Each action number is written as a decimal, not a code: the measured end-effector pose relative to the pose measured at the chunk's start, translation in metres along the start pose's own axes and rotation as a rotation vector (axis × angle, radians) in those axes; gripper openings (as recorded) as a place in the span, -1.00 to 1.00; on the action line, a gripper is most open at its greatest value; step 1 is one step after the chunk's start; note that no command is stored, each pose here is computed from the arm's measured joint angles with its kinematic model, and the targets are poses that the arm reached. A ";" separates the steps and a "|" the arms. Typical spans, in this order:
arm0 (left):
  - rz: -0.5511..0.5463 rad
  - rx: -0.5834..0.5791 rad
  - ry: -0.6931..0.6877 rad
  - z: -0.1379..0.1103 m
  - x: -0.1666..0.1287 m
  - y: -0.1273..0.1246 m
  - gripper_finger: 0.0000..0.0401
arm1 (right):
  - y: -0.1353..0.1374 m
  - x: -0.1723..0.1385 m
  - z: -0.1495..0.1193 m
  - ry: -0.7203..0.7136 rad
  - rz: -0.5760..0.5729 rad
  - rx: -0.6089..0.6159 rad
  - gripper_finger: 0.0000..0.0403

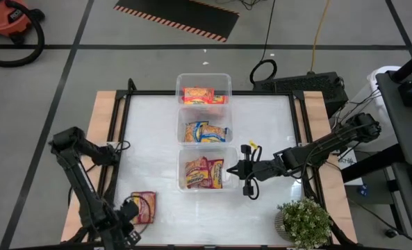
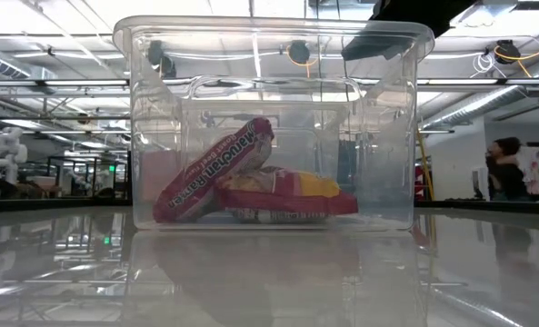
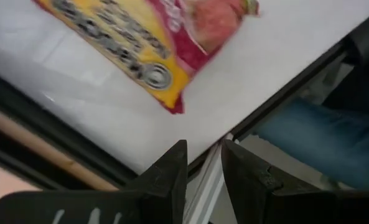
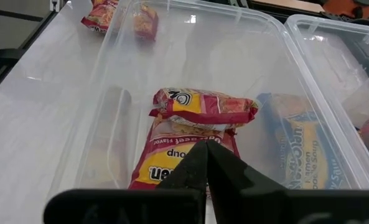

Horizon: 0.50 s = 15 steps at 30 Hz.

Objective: Sort Maruchan noodles
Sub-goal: Put the red noodle pack into the bottom transparent bin

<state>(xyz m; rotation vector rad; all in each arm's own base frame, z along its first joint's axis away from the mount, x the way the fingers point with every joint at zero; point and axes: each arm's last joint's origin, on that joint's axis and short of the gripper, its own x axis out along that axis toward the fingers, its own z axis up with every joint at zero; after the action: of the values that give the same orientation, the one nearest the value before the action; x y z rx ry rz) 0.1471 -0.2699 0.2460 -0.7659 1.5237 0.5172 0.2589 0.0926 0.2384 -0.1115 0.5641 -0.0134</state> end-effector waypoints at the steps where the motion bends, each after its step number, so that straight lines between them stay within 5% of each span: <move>1: 0.002 0.006 0.014 -0.002 0.005 -0.003 -0.48 | 0.000 0.000 0.000 0.000 0.000 0.000 -0.99; 8: 0.053 0.005 0.076 -0.006 0.035 -0.016 -0.44 | 0.000 0.000 0.004 -0.042 0.004 -0.005 -0.99; 15: 0.096 -0.010 0.053 -0.006 0.051 -0.019 -0.12 | 0.001 0.000 0.006 -0.056 0.006 -0.019 -0.99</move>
<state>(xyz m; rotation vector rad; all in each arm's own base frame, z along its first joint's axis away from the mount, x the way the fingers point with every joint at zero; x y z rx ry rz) 0.1576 -0.2951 0.1990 -0.7213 1.6141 0.5806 0.2617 0.0939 0.2432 -0.1282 0.5086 0.0012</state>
